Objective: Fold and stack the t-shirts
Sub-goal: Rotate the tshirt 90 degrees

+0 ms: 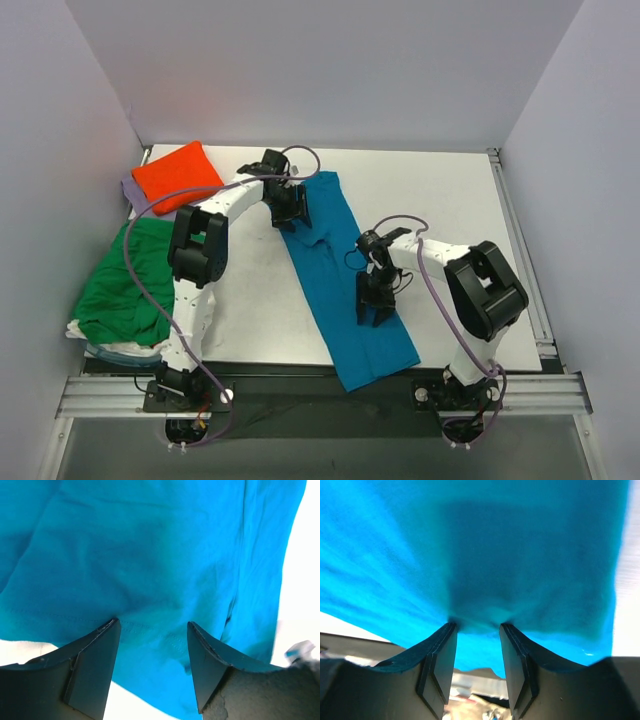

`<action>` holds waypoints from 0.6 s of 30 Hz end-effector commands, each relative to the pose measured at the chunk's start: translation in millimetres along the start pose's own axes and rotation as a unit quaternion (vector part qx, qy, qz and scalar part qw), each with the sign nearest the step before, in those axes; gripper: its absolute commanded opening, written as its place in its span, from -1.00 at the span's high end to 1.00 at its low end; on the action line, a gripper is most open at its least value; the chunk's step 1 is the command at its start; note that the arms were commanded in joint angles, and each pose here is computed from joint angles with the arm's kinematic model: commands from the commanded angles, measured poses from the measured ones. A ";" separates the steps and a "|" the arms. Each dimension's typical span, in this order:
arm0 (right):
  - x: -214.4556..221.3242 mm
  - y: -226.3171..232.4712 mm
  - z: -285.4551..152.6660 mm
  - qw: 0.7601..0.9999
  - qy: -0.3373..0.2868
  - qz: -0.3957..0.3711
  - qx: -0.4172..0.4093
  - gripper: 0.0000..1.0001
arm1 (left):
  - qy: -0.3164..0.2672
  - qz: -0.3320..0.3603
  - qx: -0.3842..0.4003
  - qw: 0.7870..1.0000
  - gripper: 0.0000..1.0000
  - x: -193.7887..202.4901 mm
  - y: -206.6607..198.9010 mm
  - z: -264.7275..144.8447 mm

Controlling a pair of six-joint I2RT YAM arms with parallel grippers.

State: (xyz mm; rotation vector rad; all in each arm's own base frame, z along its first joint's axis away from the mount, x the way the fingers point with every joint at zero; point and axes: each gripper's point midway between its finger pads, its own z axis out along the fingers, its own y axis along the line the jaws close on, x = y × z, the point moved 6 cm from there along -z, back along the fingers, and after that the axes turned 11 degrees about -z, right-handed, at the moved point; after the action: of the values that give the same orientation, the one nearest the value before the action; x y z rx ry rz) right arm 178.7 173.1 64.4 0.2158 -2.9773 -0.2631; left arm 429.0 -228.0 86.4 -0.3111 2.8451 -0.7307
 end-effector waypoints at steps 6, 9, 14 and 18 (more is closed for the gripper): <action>-21.2 37.3 18.9 0.999 0.010 0.001 -0.035 0.19 | -0.014 -0.001 0.006 1.000 -0.33 -37.7 0.5 31.8; -35.2 45.2 19.2 0.999 0.004 0.012 -0.037 0.19 | -0.026 -0.001 0.011 1.000 -0.33 -49.5 -5.9 33.7; -54.5 55.8 19.5 0.999 0.000 0.020 -0.041 0.19 | -0.060 -0.008 0.035 0.998 -0.33 -73.1 -16.0 30.7; -75.0 67.0 16.0 0.999 -0.010 0.016 -0.050 0.19 | -0.086 -0.007 0.069 0.994 -0.33 -88.7 -26.4 29.5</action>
State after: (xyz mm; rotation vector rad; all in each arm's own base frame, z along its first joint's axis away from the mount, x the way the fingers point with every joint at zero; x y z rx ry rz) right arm 218.9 244.1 65.6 0.1282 -2.8844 -0.4450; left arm 504.9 -246.4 87.8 -0.3327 2.6912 -0.8432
